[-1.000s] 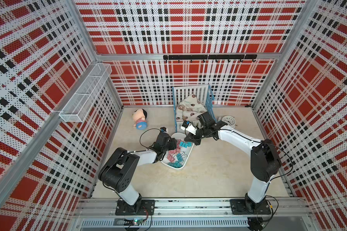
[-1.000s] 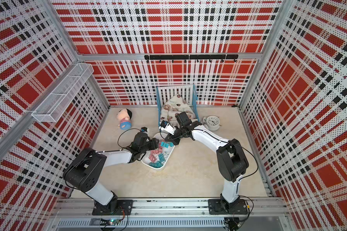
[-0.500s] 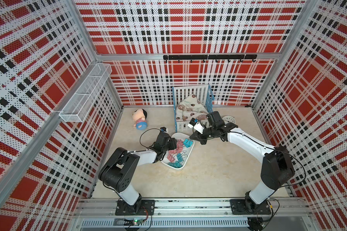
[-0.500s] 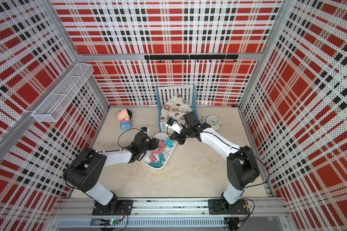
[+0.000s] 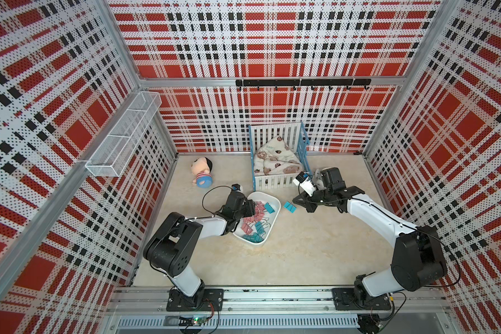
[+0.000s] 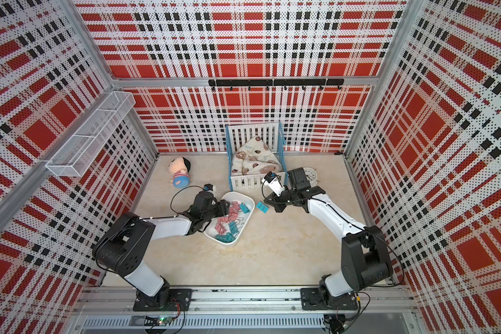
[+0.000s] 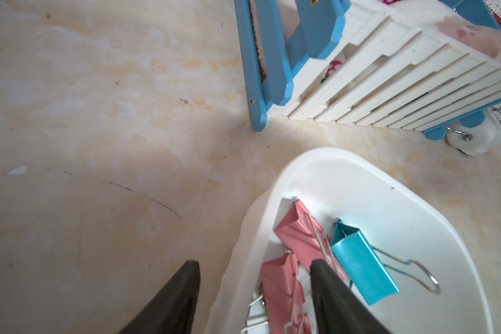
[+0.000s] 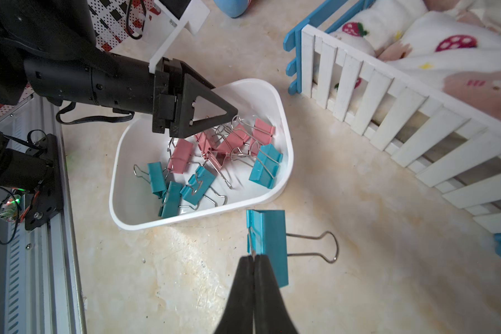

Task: Take out the binder clips from the storage box
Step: Place the binder clip at the center of the board.

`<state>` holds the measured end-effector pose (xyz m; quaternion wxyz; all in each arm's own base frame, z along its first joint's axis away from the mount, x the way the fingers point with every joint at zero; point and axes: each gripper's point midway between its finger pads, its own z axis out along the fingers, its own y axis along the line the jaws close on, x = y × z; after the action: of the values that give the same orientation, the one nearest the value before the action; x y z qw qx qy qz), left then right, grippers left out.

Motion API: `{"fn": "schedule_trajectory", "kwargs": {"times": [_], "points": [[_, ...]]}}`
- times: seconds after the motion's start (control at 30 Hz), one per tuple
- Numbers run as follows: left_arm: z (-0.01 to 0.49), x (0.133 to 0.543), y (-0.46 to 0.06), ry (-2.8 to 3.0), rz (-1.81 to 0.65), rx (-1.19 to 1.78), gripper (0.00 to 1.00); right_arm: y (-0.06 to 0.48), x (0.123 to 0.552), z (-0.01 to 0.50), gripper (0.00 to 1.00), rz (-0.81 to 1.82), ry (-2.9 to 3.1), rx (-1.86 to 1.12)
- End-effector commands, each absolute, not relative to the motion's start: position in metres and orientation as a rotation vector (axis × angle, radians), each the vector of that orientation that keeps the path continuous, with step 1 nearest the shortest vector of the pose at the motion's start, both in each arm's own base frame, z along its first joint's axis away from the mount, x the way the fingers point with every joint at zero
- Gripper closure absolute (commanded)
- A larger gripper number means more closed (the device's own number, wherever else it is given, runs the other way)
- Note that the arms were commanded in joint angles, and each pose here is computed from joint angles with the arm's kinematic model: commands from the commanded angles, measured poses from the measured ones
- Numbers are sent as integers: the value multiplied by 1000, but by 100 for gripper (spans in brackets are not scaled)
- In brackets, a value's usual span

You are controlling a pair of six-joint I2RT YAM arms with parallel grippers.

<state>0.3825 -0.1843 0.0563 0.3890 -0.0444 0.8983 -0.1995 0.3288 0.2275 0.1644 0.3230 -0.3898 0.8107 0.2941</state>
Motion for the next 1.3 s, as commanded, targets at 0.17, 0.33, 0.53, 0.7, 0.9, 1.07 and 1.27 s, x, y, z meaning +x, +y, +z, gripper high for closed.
{"fn": "schedule_trajectory", "kwargs": {"times": [0.17,0.33,0.53,0.7,0.9,1.07,1.27], "points": [[60,390,-184,2279,-494,-121,33,234,327,129,100,885,2190,-983],[58,389,-185,2285,-500,-116,33,238,328,113,100,926,2208,-984],[57,386,-183,2290,-495,-122,33,240,330,93,100,967,2263,-986],[58,386,-183,2287,-493,-122,33,241,330,83,100,976,2294,-978],[56,385,-184,2291,-496,-119,32,241,333,79,96,973,2316,-963],[56,384,-183,2292,-496,-121,32,241,336,85,85,961,2306,-962],[57,384,-182,2288,-495,-122,32,241,338,96,72,945,2292,-974]]}}
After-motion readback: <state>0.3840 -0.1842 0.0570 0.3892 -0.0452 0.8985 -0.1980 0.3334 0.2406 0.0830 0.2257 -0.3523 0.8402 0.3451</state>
